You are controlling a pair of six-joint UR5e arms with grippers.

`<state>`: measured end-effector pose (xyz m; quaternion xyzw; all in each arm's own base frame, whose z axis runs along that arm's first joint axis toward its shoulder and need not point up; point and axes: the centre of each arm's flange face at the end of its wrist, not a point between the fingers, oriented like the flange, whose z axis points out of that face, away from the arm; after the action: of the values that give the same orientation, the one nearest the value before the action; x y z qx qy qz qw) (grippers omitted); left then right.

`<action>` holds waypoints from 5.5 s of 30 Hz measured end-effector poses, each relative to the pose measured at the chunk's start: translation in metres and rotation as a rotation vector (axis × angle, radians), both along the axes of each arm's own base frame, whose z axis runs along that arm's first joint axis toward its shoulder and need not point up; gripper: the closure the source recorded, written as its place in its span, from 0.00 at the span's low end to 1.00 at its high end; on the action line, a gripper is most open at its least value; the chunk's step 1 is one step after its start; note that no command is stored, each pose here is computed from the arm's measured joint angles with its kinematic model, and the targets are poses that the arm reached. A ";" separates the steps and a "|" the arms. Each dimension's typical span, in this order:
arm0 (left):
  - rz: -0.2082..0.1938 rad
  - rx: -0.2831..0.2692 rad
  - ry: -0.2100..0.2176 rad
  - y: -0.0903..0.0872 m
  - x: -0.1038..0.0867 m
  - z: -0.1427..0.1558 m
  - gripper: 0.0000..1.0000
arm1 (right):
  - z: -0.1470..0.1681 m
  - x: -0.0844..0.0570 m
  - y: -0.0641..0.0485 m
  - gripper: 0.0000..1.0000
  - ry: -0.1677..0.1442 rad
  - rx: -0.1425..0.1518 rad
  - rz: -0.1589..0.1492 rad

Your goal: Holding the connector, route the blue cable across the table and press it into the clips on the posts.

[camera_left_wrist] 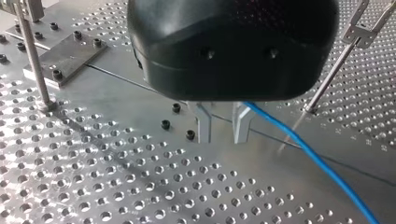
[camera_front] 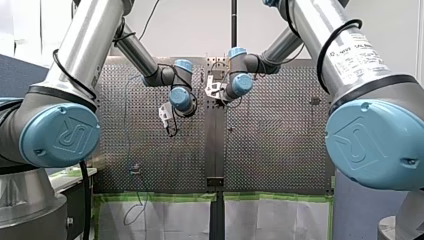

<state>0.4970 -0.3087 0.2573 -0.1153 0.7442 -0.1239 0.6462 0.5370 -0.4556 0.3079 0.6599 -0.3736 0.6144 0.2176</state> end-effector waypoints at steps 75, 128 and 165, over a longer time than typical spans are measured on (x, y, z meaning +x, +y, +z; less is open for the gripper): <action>-0.042 -0.088 -0.191 0.021 0.032 0.121 1.00 | 0.126 -0.051 0.006 1.00 -0.131 -0.058 0.005; -0.069 -0.004 -0.046 0.028 0.010 0.131 0.00 | 0.114 -0.082 -0.053 1.00 -0.135 -0.056 -0.038; -0.242 0.003 -0.161 -0.078 -0.088 0.191 0.00 | 0.117 -0.097 -0.062 1.00 -0.135 -0.048 -0.069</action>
<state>0.4086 -0.3871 0.4486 -0.0132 0.6986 -0.2087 0.6843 0.4404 -0.5175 0.4250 0.5983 -0.3951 0.6584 0.2289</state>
